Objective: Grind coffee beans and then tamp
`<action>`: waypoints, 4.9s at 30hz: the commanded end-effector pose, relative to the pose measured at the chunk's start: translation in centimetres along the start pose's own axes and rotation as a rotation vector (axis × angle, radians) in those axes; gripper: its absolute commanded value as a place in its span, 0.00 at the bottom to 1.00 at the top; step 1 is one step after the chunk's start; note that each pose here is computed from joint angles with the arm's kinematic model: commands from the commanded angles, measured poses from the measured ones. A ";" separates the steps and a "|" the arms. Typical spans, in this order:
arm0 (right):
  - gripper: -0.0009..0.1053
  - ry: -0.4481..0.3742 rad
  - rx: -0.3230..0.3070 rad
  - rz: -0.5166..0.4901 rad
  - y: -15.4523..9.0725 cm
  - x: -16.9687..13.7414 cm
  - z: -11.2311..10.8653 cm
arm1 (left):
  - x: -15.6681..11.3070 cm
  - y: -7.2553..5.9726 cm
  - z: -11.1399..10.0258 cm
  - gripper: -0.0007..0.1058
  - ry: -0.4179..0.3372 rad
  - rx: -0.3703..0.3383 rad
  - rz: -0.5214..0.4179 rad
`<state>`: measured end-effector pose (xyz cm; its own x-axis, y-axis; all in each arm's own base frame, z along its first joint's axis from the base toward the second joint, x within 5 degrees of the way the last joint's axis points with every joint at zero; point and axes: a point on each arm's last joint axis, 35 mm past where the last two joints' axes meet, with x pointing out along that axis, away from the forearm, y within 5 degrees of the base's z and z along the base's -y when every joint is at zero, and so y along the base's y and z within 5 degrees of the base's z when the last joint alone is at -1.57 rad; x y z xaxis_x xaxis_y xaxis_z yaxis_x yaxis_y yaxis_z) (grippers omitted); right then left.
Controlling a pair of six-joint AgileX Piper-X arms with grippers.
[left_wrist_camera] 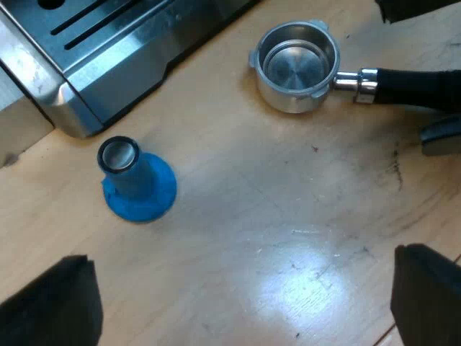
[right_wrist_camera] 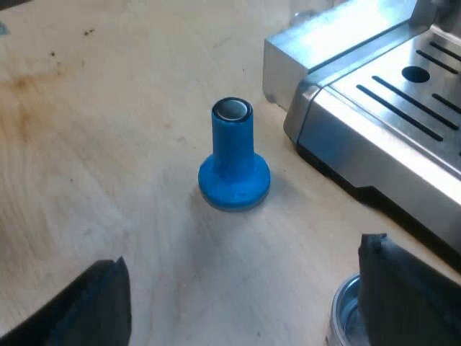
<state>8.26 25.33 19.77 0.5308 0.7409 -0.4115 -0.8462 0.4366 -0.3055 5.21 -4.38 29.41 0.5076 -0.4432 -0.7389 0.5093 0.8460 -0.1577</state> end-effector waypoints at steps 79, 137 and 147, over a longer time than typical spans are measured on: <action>0.64 -0.023 0.004 0.001 -0.1 -0.1 0.3 | 17.0 5.7 2.8 0.78 0.252 -0.189 0.132; 0.64 -0.021 0.003 -0.001 -0.1 -0.1 0.3 | 14.0 5.0 3.4 0.01 0.239 -0.163 0.111; 0.64 -0.031 0.007 -0.007 -0.3 -0.6 0.7 | 9.3 3.9 2.7 0.01 0.146 -0.147 0.107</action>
<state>8.23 25.19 20.08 0.5338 0.7421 -0.4055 -0.8443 0.4405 -0.3053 13.91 -6.08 23.31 0.4307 -0.3088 -0.8480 0.3397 0.9260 -0.1647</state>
